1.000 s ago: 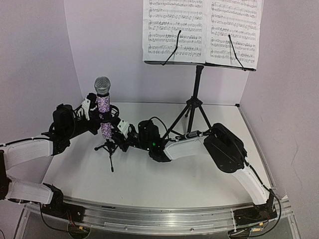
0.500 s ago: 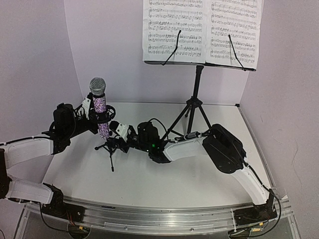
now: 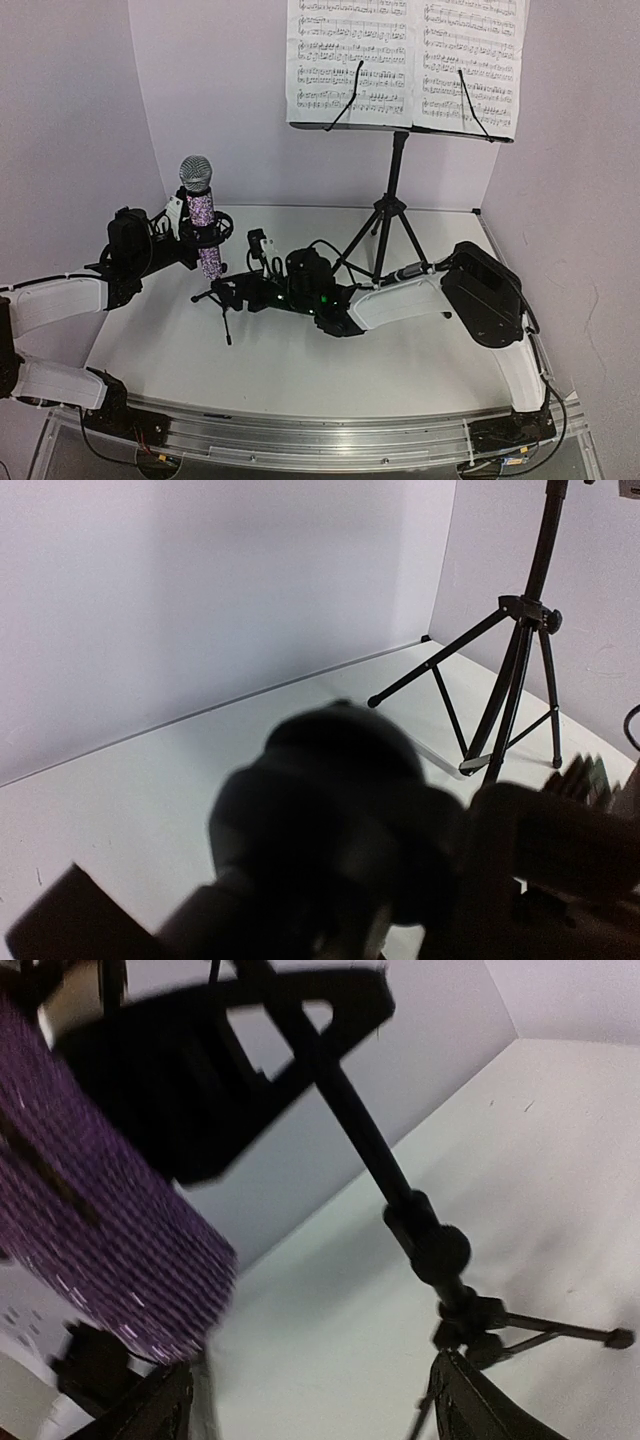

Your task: Pack up the instrument practice props

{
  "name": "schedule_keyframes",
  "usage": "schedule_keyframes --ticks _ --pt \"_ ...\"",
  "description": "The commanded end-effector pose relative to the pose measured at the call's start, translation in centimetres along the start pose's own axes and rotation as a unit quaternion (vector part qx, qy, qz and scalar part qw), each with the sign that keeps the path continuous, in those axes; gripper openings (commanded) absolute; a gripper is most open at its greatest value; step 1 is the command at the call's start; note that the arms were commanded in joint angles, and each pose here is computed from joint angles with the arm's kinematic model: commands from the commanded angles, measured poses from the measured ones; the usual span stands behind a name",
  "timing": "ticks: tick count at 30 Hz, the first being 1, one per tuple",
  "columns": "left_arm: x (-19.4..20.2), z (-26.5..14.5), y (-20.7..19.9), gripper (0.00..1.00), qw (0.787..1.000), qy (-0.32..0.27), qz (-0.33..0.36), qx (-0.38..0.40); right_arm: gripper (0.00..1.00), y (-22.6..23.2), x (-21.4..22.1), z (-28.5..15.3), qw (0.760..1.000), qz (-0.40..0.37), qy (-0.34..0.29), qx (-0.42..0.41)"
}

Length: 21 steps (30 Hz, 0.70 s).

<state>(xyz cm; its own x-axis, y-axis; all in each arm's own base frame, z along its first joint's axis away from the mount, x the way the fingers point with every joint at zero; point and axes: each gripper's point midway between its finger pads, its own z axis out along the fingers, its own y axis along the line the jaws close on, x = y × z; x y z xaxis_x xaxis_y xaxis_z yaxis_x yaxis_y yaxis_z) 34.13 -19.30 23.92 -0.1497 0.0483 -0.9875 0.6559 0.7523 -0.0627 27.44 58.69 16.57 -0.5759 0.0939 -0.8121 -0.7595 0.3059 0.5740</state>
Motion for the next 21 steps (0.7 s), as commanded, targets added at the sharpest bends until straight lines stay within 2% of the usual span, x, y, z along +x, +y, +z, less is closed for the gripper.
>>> schedule_keyframes --ticks 1,4,6,12,16,21 --pt "-1.2 0.4 -0.5 0.00 1.000 -0.018 -0.007 0.013 0.69 1.4 -3.0 0.7 0.955 0.293 -0.028 -0.026" --pt "-1.7 0.4 -0.5 0.00 1.000 -0.022 -0.005 0.013 0.60 0.5 -1.1 2.0 0.922 0.385 -0.006 -0.029" --pt "-2.0 0.4 -0.5 0.00 1.000 -0.024 -0.003 0.014 0.56 -0.1 -0.6 2.3 0.907 0.420 -0.006 -0.023" --pt "-2.1 0.3 -0.6 0.00 1.000 -0.026 -0.005 0.013 0.51 -0.8 -1.6 2.5 0.896 0.442 -0.031 -0.016" --pt "-2.5 0.2 -0.6 0.00 0.999 -0.032 -0.004 0.015 0.50 -2.7 -0.9 2.1 0.879 0.476 -0.038 0.005" --pt "-2.6 0.1 -0.8 0.00 0.999 -0.033 0.003 0.018 0.52 -2.2 -3.4 2.7 0.885 0.463 -0.051 -0.019"
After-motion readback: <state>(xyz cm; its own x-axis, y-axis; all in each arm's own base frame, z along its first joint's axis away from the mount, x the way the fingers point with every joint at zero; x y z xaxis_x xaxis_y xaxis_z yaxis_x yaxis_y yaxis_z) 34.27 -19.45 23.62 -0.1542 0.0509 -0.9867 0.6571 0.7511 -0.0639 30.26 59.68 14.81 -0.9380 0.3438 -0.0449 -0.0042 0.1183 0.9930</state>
